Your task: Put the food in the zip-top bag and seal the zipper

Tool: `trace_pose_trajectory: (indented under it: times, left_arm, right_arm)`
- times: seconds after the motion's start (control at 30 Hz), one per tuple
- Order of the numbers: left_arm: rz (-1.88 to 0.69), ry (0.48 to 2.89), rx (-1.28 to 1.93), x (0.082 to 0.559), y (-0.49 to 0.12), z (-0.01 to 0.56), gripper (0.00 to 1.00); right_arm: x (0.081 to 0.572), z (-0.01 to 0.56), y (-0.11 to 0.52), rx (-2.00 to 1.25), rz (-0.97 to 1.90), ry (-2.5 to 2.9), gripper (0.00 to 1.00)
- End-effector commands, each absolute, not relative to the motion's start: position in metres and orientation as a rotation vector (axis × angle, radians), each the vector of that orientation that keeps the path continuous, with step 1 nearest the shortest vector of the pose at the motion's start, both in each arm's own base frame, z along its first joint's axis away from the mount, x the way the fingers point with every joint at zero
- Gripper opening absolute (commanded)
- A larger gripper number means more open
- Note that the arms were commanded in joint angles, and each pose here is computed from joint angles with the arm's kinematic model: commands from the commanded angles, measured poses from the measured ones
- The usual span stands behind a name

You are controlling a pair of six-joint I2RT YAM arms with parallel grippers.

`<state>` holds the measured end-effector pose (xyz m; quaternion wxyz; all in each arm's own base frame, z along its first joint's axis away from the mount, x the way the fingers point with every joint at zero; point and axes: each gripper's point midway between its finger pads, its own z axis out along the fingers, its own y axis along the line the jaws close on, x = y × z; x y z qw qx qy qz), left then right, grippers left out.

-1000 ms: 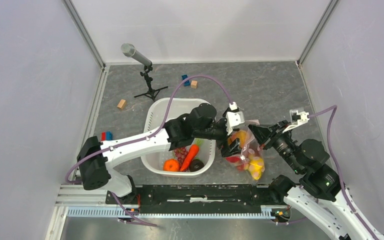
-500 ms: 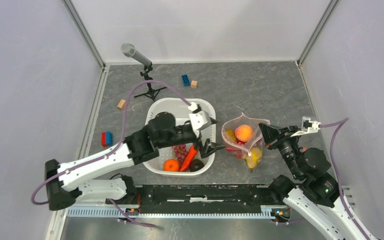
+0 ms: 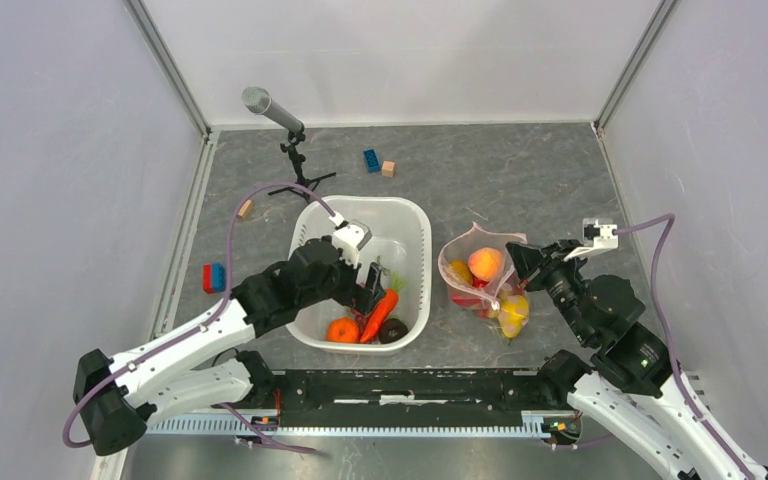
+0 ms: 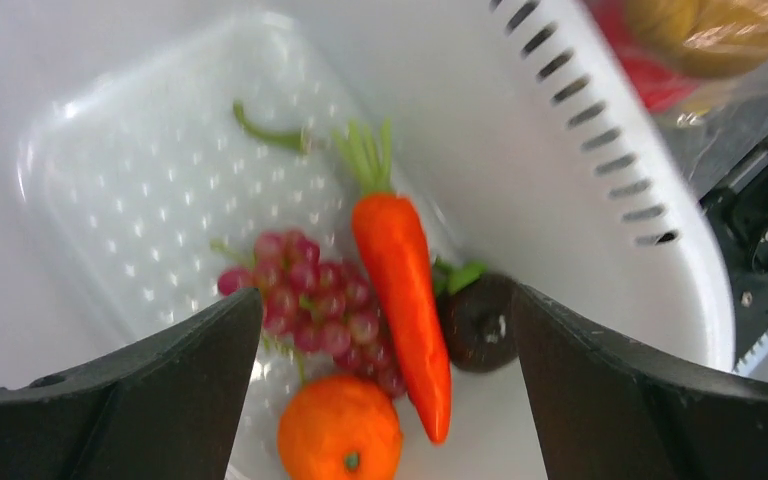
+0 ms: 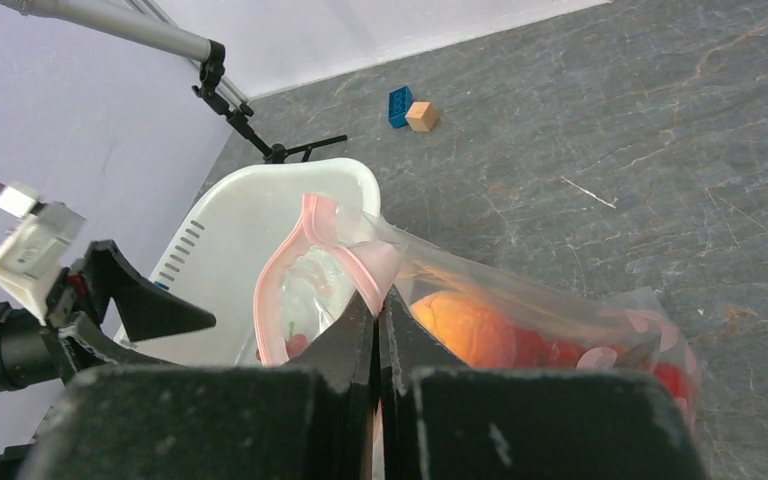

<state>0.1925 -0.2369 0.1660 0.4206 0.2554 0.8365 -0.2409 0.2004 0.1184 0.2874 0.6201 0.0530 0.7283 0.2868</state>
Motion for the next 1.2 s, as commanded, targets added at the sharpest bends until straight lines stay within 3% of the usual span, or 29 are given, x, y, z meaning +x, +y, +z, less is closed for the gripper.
trace_pose_trajectory:
  times: [0.0, 0.3, 0.63, 0.93, 1.1, 1.17]
  left_arm:
    - [-0.574, 2.337, 0.468, 0.172, -0.212, 0.139, 1.00]
    - [-0.374, 2.663, 0.342, 0.155, -0.192, 0.081, 1.00]
    - [-0.274, 2.457, 0.173, 0.220, -0.192, 0.088, 1.00]
    - [-0.306, 2.617, 0.027, 0.232, -0.208, 0.029, 0.70]
    - [-0.328, 2.594, 0.078, 0.236, -0.213, 0.037, 0.48]
    - [-0.358, 2.564, 0.092, 0.239, -0.216, 0.049, 0.45]
  right_arm:
    - [0.203, 0.299, 0.123, 0.119, 0.691, 1.634, 0.02]
    - [0.200, 0.298, 0.117, 0.145, 0.687, 1.625, 0.02]
    - [0.202, 0.322, 0.131, -0.061, 0.660, 1.524, 0.02]
    - [0.216, 0.328, 0.118, -0.087, 0.494, 1.520, 0.02]
    - [0.219, 0.323, 0.113, -0.074, 0.458, 1.530, 0.03]
    - [0.220, 0.322, 0.115, -0.074, 0.463, 1.537, 0.03]
